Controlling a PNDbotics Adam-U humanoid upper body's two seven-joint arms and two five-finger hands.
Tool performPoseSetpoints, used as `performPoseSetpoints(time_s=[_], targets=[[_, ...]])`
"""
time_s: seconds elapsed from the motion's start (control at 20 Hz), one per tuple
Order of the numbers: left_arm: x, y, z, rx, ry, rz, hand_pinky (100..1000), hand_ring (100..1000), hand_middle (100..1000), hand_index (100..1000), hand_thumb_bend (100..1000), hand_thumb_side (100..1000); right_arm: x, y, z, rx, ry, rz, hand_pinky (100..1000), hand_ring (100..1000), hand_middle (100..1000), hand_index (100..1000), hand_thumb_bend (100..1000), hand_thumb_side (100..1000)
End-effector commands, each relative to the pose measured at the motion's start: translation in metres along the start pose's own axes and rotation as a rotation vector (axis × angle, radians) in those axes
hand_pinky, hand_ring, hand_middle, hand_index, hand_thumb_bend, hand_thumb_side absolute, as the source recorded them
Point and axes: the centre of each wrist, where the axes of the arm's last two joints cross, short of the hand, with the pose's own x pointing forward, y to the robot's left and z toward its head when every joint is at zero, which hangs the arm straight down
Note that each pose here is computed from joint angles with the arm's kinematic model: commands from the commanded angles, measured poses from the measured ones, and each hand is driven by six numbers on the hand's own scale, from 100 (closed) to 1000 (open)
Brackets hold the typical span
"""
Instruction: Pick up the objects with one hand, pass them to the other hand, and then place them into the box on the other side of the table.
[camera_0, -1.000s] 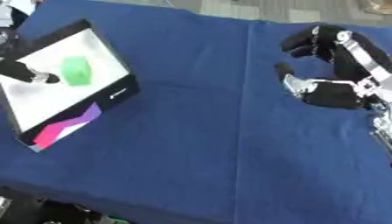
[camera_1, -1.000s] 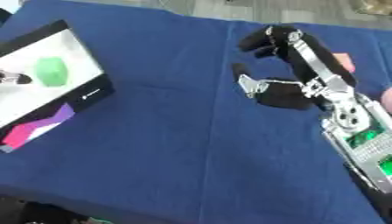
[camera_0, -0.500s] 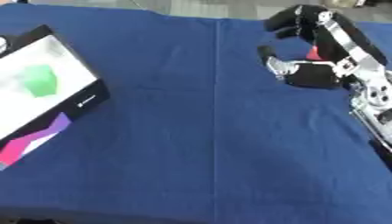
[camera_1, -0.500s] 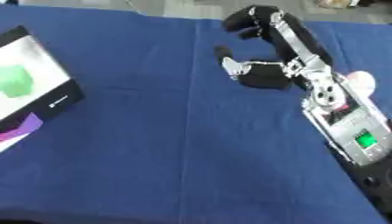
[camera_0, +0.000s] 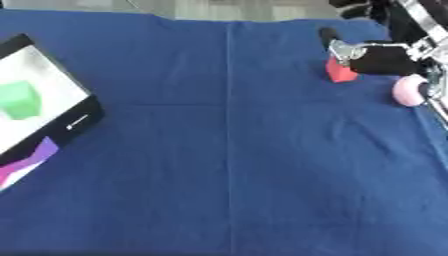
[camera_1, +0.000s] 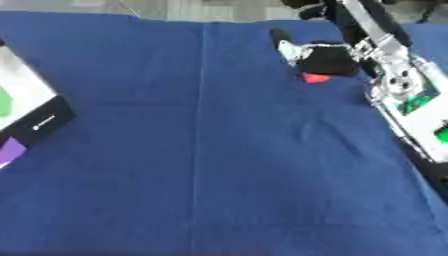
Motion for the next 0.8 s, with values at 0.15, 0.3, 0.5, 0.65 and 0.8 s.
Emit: performPoseSetpoints(time_s=[0.15,0.3,0.5,0.65,0.8], targets=[[0.018,0.014,0.008,0.048,-0.070,0.038,812,641,650,773,367,484,0.013,-0.038,0.003,0.056,0.018,0.136,825,865,791,793,346,149],[0.023,0.014,0.012,0.060,-0.090,0.070,814,642,651,773,364,486,0.014,-0.048,0.006,0.101,0.058,0.208,836,875,810,812,366,165],[0.029,0.014,0.015,0.072,-0.108,0.101,816,643,649,770,363,487,0.011,-0.061,0.007,0.179,0.086,0.291,862,890,830,828,399,173],[0.034,0.015,0.015,0.077,-0.127,0.111,817,645,650,770,362,490,0.006,-0.070,0.007,0.233,0.102,0.346,878,896,839,834,424,186],[0.040,0.017,0.016,0.080,-0.147,0.121,817,645,648,769,362,491,0.002,-0.076,0.007,0.266,0.112,0.412,886,900,845,840,449,185]])
